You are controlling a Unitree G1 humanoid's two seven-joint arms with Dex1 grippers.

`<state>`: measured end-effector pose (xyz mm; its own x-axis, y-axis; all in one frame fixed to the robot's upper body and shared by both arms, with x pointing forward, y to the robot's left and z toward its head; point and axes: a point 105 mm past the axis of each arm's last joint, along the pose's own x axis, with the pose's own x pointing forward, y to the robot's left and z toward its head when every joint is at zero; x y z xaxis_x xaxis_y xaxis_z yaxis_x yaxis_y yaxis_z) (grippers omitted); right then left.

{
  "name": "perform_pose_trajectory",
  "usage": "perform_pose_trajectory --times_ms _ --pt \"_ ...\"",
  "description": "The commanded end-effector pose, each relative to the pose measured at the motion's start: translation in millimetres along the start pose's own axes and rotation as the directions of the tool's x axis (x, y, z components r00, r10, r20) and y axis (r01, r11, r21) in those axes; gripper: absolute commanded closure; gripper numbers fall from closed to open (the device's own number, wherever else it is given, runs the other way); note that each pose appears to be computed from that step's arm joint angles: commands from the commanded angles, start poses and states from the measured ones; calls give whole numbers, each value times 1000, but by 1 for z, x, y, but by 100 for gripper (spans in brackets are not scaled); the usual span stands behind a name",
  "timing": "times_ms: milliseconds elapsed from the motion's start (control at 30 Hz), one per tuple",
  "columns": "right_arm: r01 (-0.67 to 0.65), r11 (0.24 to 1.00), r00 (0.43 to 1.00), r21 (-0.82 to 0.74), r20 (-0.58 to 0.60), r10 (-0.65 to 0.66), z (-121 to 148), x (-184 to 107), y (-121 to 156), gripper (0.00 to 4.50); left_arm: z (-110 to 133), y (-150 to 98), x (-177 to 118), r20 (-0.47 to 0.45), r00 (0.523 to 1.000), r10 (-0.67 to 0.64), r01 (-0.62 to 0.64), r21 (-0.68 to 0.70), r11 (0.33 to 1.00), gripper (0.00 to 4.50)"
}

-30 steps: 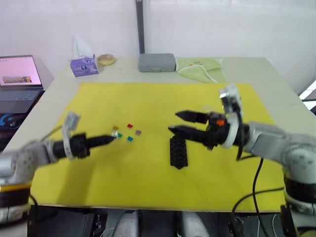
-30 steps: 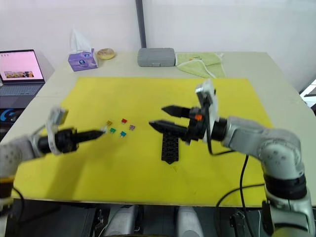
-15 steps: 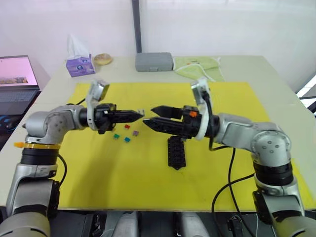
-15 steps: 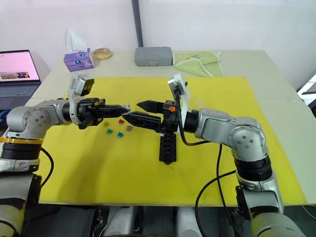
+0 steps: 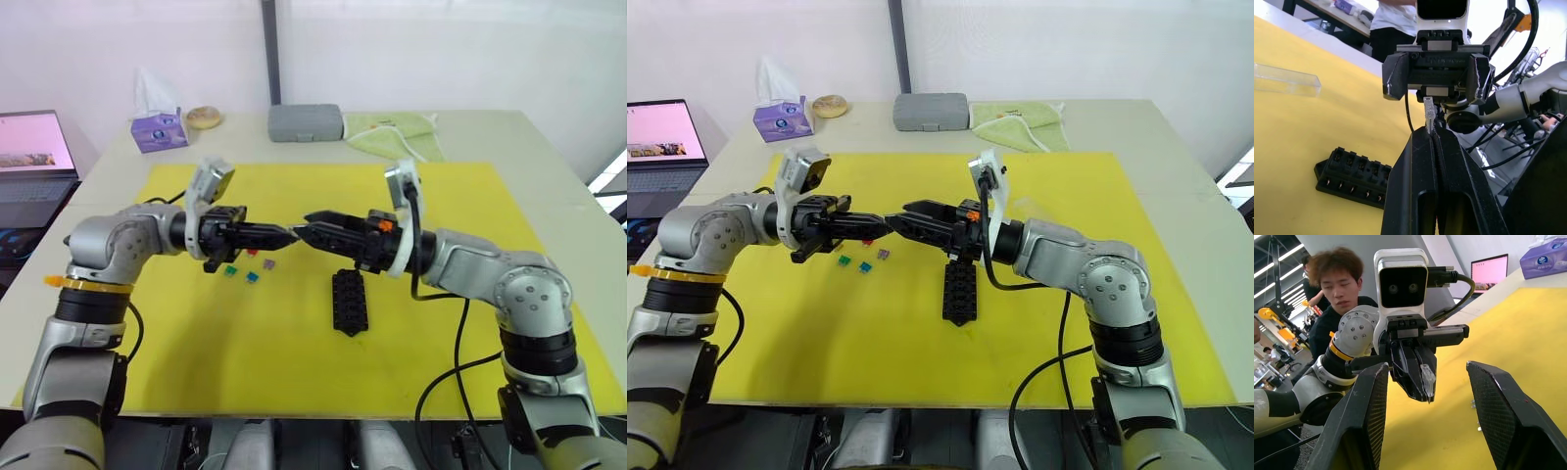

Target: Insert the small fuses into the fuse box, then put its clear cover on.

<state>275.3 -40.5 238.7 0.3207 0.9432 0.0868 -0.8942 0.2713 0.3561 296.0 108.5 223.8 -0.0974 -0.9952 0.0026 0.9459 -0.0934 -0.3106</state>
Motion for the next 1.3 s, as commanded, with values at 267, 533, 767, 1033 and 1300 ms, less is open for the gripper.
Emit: perform_pose_trajectory --times_ms 267,533,767,1033,1300 --pt "-17 1000 1000 -26 20 17 3 2 5 367 11 -3 3 -6 1000 -22 22 65 998 450" --pt "-24 1000 999 -18 27 25 0 2 7 439 11 -2 3 -1 1000 -15 15 67 998 450" --pt "-34 999 999 -19 40 35 3 2 9 439 9 4 1 6 1000 22 -22 60 998 450" --pt "-28 997 993 -73 116 36 13 -2 7 450 10 2 -13 5 998 66 -66 65 996 269" --pt "-47 964 979 -262 181 97 1 -53 7 450 -17 -15 -13 -3 987 164 -160 183 970 269"
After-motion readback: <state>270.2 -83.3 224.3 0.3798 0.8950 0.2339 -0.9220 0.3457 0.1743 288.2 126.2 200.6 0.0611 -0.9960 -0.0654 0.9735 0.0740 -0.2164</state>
